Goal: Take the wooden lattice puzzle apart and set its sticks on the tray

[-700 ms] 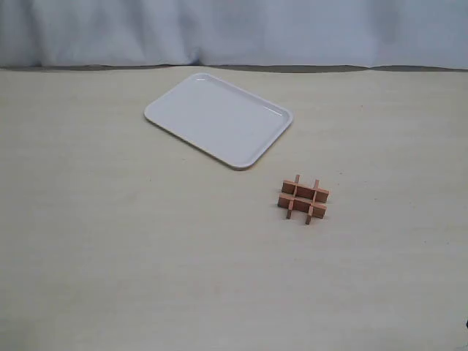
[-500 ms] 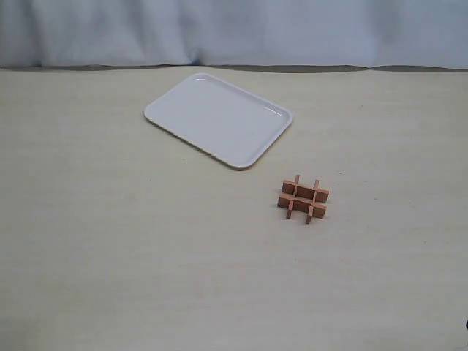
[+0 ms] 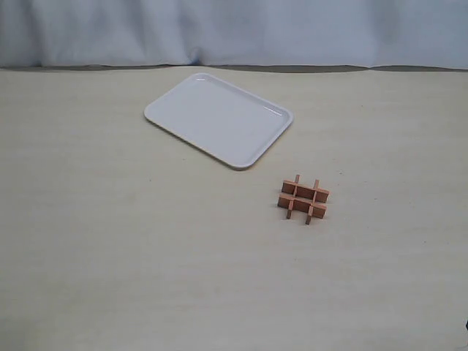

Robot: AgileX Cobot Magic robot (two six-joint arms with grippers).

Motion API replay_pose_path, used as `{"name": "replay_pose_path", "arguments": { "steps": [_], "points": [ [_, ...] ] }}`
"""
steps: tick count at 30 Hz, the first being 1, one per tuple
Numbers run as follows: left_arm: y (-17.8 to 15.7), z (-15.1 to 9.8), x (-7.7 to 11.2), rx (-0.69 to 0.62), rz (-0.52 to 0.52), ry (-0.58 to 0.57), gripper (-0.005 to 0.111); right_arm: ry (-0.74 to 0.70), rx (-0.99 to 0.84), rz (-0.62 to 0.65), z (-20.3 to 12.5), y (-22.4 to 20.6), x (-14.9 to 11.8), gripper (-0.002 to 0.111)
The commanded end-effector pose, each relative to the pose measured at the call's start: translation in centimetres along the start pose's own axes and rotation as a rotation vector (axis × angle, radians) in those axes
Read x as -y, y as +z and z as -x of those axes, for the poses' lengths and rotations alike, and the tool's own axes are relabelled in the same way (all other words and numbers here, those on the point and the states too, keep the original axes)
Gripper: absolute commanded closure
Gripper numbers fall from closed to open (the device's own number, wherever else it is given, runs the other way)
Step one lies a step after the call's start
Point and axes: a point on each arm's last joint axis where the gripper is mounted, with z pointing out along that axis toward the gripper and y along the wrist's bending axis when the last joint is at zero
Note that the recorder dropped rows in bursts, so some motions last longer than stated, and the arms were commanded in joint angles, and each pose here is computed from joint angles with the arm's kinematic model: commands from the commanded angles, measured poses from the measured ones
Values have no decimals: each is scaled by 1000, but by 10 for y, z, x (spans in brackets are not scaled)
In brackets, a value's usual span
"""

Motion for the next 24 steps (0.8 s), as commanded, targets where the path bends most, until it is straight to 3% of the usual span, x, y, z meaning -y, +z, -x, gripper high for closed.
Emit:
{"name": "replay_pose_path", "arguments": {
  "steps": [1,5,8,13,15,20,24],
  "points": [
    [0,0,0,12,2,3,107,-14,66,-15,5,0,1,104],
    [0,0,0,12,2,2,107,-4,260,-24,22,-3,2,104],
    [0,0,0,12,2,2,107,127,423,-14,36,-8,3,104],
    [0,0,0,12,2,2,107,637,698,32,54,-21,16,104],
    [0,0,0,12,2,2,107,767,733,60,56,-22,18,104],
    [0,0,0,12,2,2,107,799,811,66,60,-27,21,104],
    [0,0,0,12,2,2,107,762,797,50,82,-27,23,104]
  ]
}}
